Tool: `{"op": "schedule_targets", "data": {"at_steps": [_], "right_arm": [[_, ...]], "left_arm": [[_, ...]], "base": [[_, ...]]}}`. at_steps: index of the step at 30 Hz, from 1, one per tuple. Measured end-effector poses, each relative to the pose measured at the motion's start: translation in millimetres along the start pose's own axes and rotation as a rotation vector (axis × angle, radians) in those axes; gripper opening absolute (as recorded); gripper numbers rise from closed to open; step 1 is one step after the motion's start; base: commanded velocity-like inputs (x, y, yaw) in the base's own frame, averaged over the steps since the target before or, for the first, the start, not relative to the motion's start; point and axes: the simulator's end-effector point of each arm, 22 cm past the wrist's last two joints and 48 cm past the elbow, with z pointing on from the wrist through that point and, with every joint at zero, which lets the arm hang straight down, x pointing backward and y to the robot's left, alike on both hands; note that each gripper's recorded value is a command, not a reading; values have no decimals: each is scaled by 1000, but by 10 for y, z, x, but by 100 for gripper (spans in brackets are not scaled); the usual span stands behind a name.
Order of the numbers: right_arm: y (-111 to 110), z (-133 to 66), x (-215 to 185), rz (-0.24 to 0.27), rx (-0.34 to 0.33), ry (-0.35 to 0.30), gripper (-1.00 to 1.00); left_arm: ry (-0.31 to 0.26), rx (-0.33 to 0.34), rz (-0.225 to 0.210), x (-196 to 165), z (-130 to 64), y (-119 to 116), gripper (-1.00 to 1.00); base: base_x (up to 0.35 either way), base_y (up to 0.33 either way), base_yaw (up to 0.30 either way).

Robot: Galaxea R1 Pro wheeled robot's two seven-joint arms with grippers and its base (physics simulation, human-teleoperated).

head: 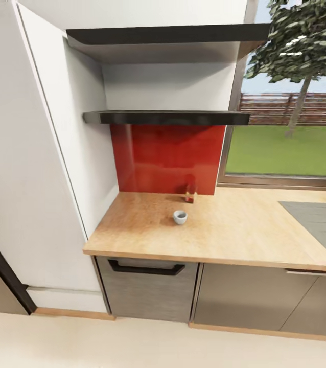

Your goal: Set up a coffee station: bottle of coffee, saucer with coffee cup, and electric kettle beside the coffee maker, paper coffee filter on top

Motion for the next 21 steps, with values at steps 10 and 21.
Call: {"op": "schedule_targets", "data": {"at_steps": [10, 21], "right_arm": [[-4, -2, -5, 0, 1, -2, 100], [8, -2, -7, -2, -1, -2, 100]], "left_arm": [[1, -5, -4, 8, 4, 41, 100], [1, -16, 13, 19, 15, 135, 100]], "base": [[-95, 84, -6], [-1, 0, 0]]}}
